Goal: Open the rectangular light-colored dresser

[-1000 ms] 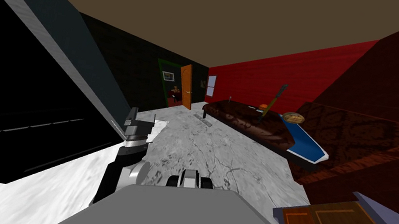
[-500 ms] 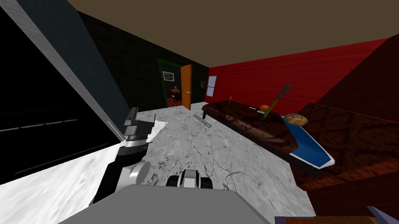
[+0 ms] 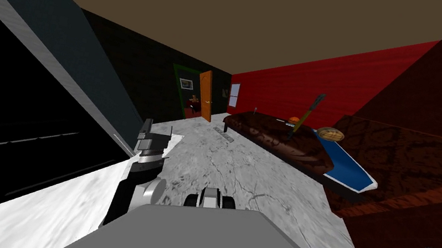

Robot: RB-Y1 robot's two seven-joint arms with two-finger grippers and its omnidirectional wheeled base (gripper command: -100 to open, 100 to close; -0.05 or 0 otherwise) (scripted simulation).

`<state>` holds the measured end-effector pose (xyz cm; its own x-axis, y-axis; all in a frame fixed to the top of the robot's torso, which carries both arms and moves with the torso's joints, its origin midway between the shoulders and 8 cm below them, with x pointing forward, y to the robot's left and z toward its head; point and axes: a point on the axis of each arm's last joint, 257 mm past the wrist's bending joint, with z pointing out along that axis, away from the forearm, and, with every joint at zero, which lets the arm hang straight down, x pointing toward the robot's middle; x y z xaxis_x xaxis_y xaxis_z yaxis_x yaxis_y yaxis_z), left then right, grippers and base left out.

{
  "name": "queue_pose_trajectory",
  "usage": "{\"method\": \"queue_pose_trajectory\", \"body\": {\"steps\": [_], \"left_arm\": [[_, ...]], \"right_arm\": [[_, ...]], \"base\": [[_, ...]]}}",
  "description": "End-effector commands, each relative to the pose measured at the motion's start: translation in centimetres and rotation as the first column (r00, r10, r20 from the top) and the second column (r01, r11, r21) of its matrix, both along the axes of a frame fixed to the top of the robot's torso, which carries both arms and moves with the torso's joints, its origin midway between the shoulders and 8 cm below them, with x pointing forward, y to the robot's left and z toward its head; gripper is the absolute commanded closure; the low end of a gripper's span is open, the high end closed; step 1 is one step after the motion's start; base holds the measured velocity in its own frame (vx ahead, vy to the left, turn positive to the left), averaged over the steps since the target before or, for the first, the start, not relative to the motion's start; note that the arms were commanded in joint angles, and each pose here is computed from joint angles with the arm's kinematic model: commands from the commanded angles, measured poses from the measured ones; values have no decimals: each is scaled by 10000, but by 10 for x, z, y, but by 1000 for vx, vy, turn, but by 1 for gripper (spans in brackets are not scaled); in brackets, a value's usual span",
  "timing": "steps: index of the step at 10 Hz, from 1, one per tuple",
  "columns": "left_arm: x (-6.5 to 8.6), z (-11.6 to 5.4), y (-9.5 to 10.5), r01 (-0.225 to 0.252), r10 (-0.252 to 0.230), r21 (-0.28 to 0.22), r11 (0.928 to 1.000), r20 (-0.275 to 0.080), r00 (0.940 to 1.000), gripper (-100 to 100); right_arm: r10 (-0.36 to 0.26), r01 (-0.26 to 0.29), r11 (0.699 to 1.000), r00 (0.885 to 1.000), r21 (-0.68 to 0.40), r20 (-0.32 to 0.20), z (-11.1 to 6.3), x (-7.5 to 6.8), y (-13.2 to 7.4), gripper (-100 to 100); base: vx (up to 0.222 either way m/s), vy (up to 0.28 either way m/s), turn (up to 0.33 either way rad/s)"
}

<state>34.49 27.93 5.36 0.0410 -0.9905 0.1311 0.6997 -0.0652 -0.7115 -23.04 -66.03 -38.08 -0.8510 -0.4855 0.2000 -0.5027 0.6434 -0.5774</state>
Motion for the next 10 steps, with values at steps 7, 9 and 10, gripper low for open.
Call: {"method": "queue_pose_trajectory", "body": {"steps": [7, 9, 10], "left_arm": [[0, 0, 0, 0, 0, -1, 10000, 0, 10000, 0], [0, 0, 0, 0, 0, 0, 10000, 0, 10000, 0], [0, 0, 0, 0, 0, 0, 10000, 0, 10000, 0]], "right_arm": [[389, -217, 9865, 9939, 1626, -1031, 7, -63, 52, -100], [462, -183, 9779, 9905, 2085, -1296, 11, -81, 68, -100], [495, -152, 9725, 9885, 2323, -1428, 14, -91, 77, -100]], "base": [[72, -64, 8], [70, -71, 31], [86, -86, 33]]}}
